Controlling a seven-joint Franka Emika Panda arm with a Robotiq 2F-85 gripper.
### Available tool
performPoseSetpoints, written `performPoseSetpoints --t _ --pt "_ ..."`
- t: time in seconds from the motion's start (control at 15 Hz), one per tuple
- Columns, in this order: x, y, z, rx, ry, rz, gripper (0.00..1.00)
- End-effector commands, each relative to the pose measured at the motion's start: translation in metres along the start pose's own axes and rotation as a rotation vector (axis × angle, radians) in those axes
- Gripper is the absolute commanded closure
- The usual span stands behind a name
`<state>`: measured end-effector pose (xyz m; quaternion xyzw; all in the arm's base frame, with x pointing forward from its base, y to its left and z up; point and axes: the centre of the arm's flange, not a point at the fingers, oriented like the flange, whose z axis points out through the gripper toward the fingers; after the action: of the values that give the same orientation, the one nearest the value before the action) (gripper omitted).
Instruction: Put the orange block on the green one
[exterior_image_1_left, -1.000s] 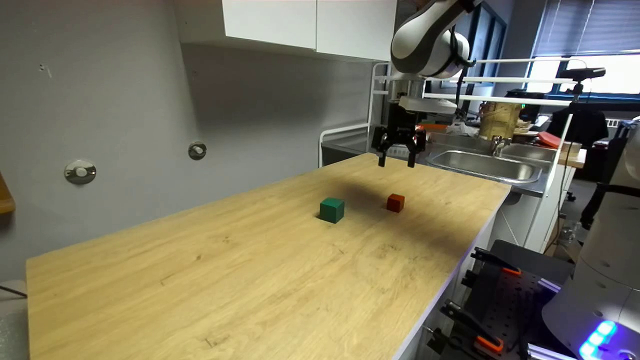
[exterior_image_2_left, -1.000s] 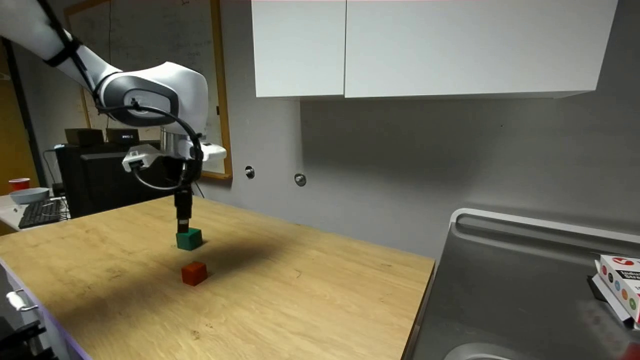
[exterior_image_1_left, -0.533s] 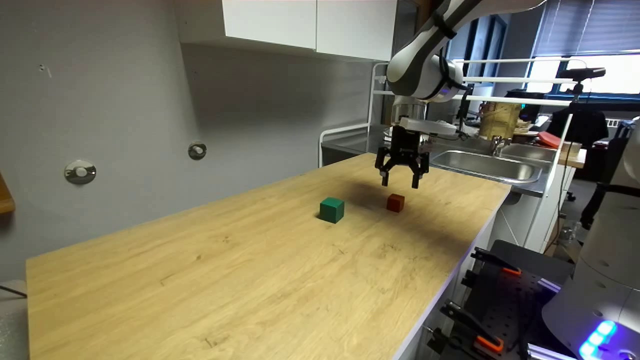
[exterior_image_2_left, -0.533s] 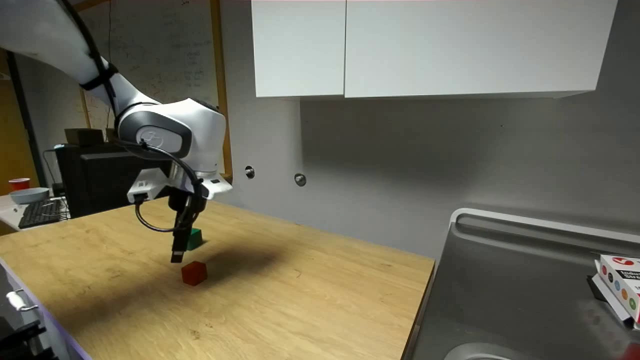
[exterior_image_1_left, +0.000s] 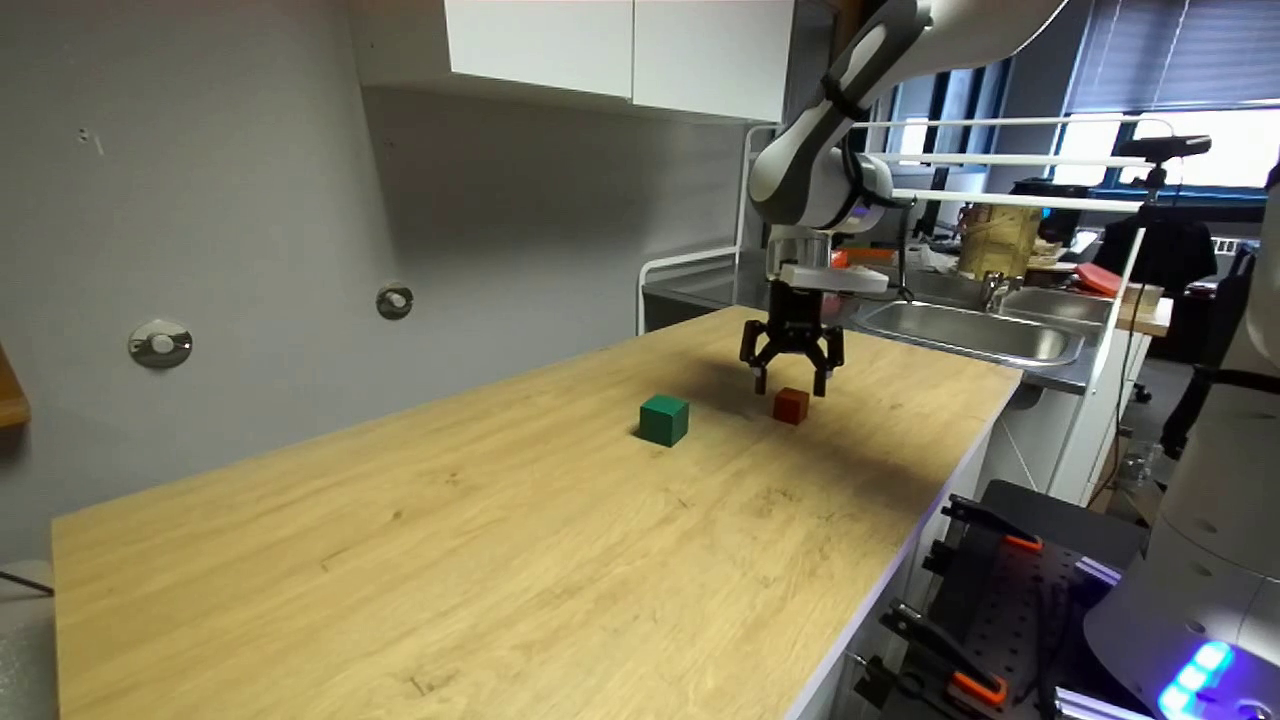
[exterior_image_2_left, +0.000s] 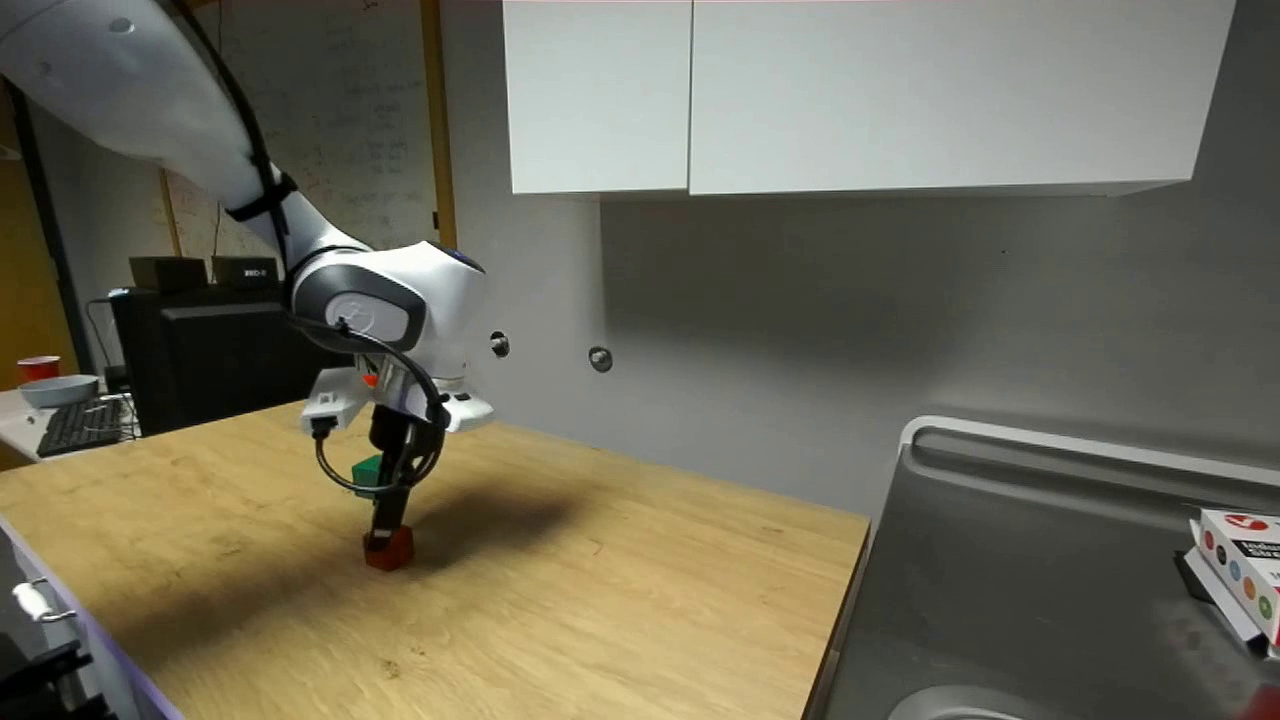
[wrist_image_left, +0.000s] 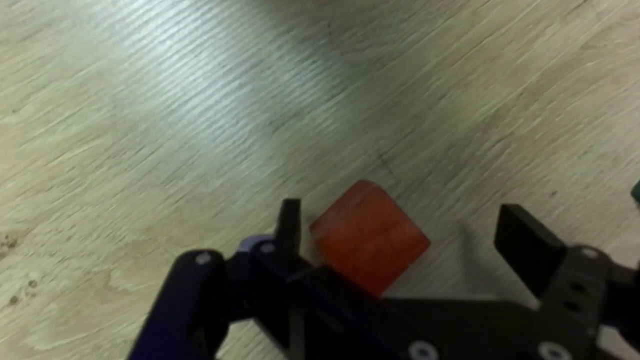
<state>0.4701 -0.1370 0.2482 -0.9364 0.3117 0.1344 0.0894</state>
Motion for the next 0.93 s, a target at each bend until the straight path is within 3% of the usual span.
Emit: performPoseSetpoints --t 0.0,0.07,0.6,0.87 --pt "0.027 -0.008 0.002 -0.005 -0.024 -0.011 0.0" --pt "0.03 -0.01 0.003 -0.008 -0.027 -0.013 0.18" --pt "0.041 -0.015 0.0 -0.012 -0.027 -0.003 0.79" --pt "0.04 -0.023 -0.022 -0.022 0.0 -0.015 0.81"
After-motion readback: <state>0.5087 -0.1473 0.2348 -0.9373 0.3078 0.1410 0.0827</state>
